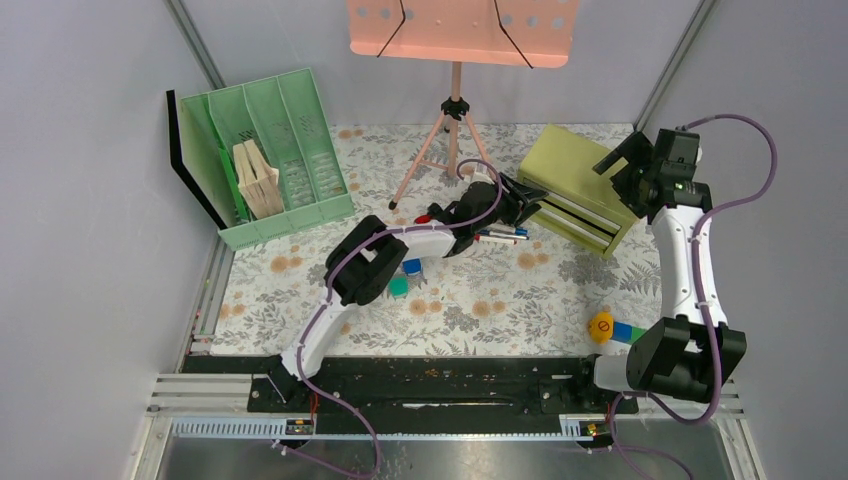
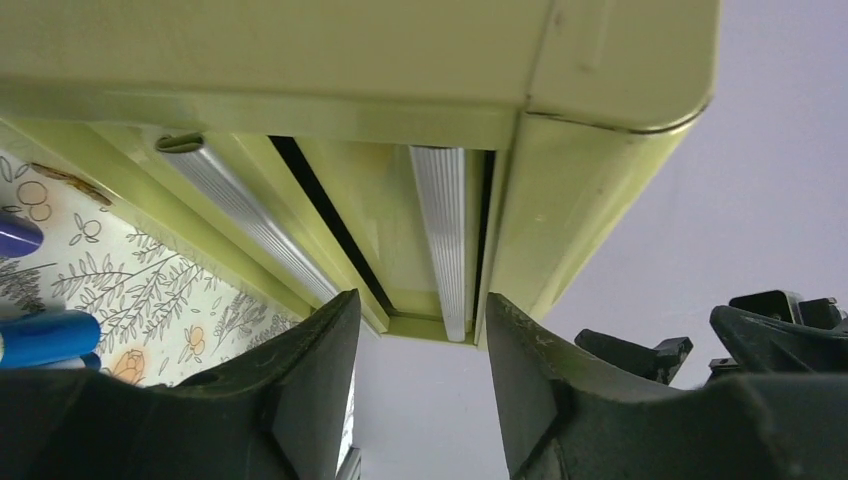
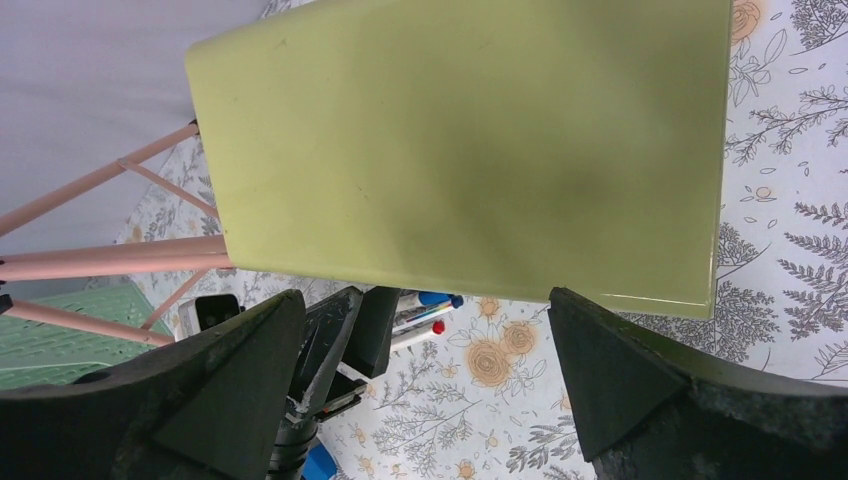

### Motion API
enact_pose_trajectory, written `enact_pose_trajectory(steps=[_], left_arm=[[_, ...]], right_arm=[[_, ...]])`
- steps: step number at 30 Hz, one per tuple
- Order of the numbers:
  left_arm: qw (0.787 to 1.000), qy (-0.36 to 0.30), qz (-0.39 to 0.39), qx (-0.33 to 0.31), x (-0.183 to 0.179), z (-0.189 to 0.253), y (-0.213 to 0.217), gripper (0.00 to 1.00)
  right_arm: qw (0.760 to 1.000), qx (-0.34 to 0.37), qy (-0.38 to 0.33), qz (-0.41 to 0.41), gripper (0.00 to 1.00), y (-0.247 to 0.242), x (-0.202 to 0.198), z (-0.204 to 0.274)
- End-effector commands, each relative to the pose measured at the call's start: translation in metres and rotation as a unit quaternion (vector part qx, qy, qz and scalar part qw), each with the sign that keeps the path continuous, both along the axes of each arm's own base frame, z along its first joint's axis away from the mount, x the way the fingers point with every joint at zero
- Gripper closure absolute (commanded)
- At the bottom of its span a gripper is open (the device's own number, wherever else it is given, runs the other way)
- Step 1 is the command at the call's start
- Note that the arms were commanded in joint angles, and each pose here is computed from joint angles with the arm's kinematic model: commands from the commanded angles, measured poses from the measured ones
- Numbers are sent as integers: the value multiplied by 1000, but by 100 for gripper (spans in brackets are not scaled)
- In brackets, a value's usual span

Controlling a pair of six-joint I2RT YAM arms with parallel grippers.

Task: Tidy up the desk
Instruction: Open the drawer in the storage box.

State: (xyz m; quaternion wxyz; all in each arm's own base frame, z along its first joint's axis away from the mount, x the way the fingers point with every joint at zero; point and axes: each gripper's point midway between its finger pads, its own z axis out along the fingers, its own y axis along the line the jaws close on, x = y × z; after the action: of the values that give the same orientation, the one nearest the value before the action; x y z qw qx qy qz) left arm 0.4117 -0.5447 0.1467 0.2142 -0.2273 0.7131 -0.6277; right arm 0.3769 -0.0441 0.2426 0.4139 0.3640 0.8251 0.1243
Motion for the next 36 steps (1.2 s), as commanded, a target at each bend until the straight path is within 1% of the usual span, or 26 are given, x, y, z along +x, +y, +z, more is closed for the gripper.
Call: enact_pose_trajectory(steps=[1,4,9,16,19,22,26,29,32,36], left_arm=[[999,0,30,-29,17,20,0,52],[999,6,36,-35,21,18,0,55],[998,1,38,-51,28,23,-6,55],[998,2,46,-50,33,18,-6,53],[998,9,49,-48,36,13,-6,54],[997,10,54,-55,40,12,-6,59],[997,-7,49,-57,45,20,-9,62],[997,-9,54,-61,52,22,-8,72],[996,-11,55,-64,55,25,-8,78],[997,-20,46,-62,54,31,-9,92]], right_arm=[[1000,-13,7,3,1,-4,4,1],[1000,-13,16,4,0,-5,3,-7],[999,-35,31,10,0,-10,0,-17],[999,-26,43,12,1,-8,-1,-31],[998,-32,48,13,0,-9,-4,-35],[998,-37,50,14,1,-10,-5,-36],[998,-41,52,21,1,-10,-5,-38],[997,-44,56,24,1,-10,-6,-40],[997,-42,57,26,0,-9,-6,-42],[997,-38,59,28,1,-8,-5,-44]])
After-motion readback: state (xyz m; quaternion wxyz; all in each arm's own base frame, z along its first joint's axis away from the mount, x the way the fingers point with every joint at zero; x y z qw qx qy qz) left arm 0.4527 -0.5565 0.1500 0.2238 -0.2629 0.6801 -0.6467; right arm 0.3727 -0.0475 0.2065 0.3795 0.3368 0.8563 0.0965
